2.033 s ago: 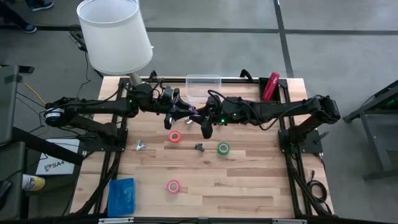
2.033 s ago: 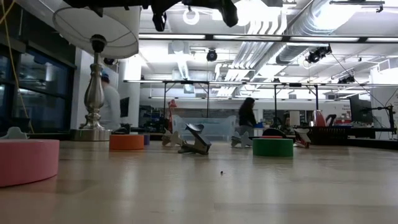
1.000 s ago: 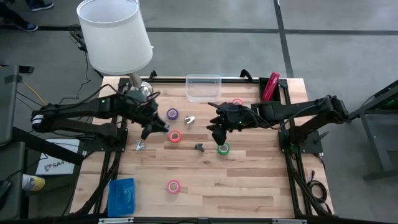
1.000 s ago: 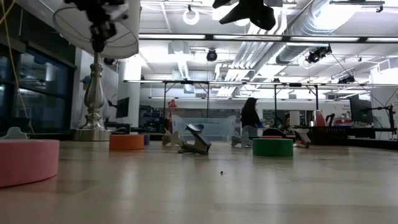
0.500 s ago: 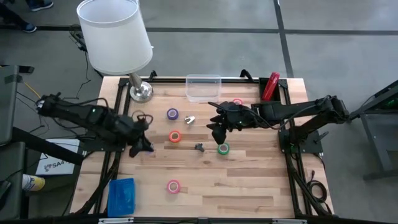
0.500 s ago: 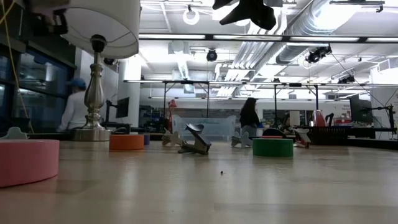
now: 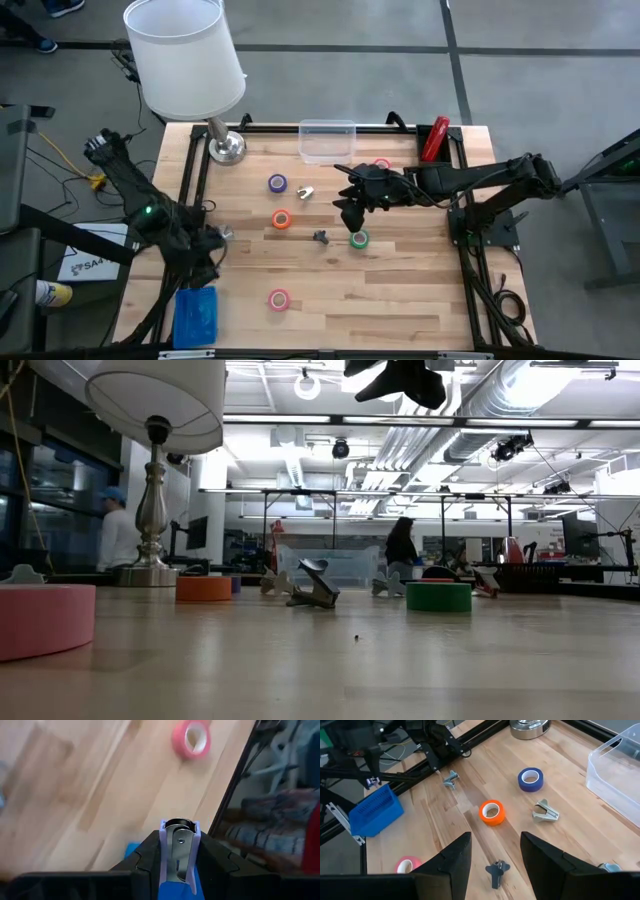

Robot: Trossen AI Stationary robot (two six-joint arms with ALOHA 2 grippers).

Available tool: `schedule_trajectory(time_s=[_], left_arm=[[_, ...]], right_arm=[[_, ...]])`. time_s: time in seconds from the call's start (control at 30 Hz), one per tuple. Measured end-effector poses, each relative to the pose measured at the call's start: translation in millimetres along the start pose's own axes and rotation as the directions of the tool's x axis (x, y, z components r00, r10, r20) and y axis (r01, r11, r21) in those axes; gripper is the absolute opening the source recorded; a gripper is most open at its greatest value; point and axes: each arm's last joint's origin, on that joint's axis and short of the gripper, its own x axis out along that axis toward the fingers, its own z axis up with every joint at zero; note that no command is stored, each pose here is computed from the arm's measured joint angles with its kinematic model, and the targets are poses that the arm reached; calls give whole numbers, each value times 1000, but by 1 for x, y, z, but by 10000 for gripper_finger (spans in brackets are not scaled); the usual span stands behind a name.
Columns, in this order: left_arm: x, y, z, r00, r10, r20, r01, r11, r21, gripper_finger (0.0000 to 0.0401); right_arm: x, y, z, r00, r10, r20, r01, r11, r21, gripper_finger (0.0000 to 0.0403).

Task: Pick and place Stapler, Stapler remover, tape
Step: Put the purple staple remover into the blue bin

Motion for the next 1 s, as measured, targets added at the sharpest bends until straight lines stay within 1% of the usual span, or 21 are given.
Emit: schedule_trajectory(time_s=[0.23, 0.43, 0.53, 0.7, 1.0], left_arm=[[23, -12, -32, 991, 89, -103, -86, 996, 39, 87], [43, -15, -55, 967, 192, -170, -181, 980, 78, 87], [52, -18, -62, 961, 208, -184, -193, 976, 96, 87], [69, -25, -69, 948, 204, -245, -185, 978, 96, 87], [96, -25, -78, 905, 293, -309, -269, 956, 118, 91]], right_arm=[[0, 0, 0, 1000, -2, -4, 2, 1000, -8, 161], [0, 0, 0, 1000, -2, -4, 2, 1000, -10, 161], [0, 0, 0, 1000, -4, -2, 4, 1000, -10, 161], [0, 0, 0, 1000, -5, -2, 5, 1000, -15, 161], [0, 0, 0, 1000, -5, -2, 5, 1000, -21, 161]])
